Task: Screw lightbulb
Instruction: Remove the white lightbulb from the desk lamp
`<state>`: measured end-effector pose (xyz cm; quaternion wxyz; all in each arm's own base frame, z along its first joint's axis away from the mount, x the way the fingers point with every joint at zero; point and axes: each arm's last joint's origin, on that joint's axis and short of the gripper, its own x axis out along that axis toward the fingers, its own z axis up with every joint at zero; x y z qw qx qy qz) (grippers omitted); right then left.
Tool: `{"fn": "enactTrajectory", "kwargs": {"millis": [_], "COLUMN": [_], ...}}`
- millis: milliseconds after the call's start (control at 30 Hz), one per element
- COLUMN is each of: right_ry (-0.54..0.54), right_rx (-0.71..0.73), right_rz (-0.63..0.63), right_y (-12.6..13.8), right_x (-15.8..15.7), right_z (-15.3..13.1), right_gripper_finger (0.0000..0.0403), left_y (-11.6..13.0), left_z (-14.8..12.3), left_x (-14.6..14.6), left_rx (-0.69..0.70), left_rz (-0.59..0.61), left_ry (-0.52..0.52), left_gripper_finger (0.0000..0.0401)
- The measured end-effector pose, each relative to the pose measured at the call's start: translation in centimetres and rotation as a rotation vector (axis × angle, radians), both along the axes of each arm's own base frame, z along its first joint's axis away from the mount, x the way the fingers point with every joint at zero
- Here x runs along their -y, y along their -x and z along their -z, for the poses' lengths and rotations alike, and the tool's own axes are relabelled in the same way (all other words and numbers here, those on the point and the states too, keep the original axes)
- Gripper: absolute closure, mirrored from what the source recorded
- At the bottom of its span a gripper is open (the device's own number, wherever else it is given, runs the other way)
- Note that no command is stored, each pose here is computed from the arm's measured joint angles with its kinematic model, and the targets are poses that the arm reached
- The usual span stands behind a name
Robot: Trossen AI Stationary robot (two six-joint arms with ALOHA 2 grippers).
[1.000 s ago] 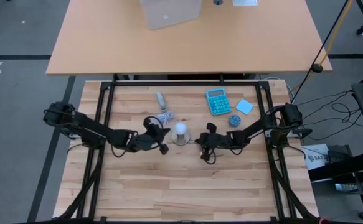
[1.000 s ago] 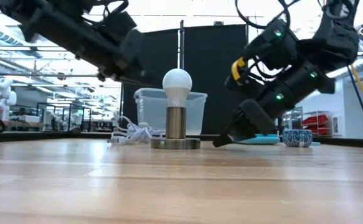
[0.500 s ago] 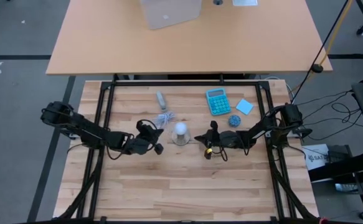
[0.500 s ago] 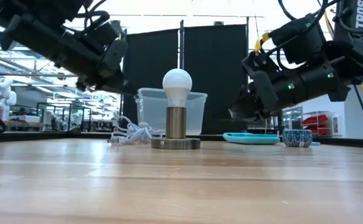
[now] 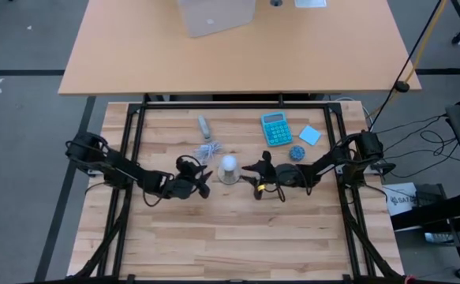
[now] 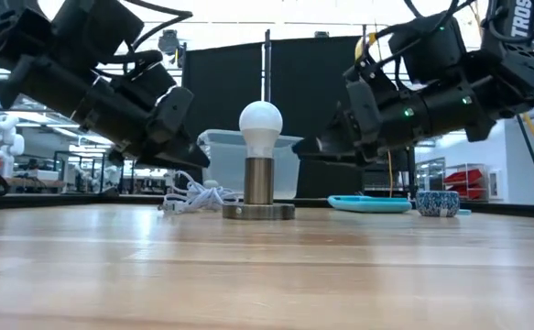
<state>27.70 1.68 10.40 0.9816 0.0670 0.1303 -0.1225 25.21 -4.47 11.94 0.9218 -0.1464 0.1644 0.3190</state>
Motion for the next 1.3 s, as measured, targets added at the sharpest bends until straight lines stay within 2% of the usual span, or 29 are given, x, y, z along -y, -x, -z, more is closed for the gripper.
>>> {"fn": "enactTrajectory", "kwargs": {"millis": [233,433,733,867,1000,1133,1300], "right_ry": [0.031,0.042,0.054,0.09,0.114,0.185,0.317], "right_rx": [0.024,-0.028,-0.092,-0.102,-0.115,-0.12,-0.148], "right_rz": [0.007,0.054,0.051,0.037,0.014,-0.026,0.068], "right_y": [-1.3,-2.0,-2.0,-2.0,-1.9,-1.8,-1.4], "right_x": [-0.1,0.3,0.4,0.3,-0.2,-1.6,-2.6], "right_z": [-0.9,-0.9,-0.5,-0.4,-0.4,-0.7,-0.8], "right_gripper_finger": [0.0213,0.0201,0.0181,0.0186,0.0191,0.0202,0.024], "left_y": [-0.8,-1.1,-1.2,-1.3,-1.2,-1.2,-1.3], "left_z": [-0.1,-0.1,-0.1,-0.1,-0.1,-0.1,-0.1], "left_x": [0.2,-0.4,-1.5,-1.6,-1.6,-1.5,-1.8], "left_rx": [0.053,0.067,0.06,0.058,0.057,0.042,0.032], "left_rz": [0.038,0.033,0.014,0.012,0.012,0.023,0.021], "left_ry": [-0.051,-0.05,-0.038,-0.042,-0.043,-0.065,-0.078], "left_gripper_finger": [0.0238,0.0235,0.017,0.0166,0.0192,0.0246,0.0322]}}
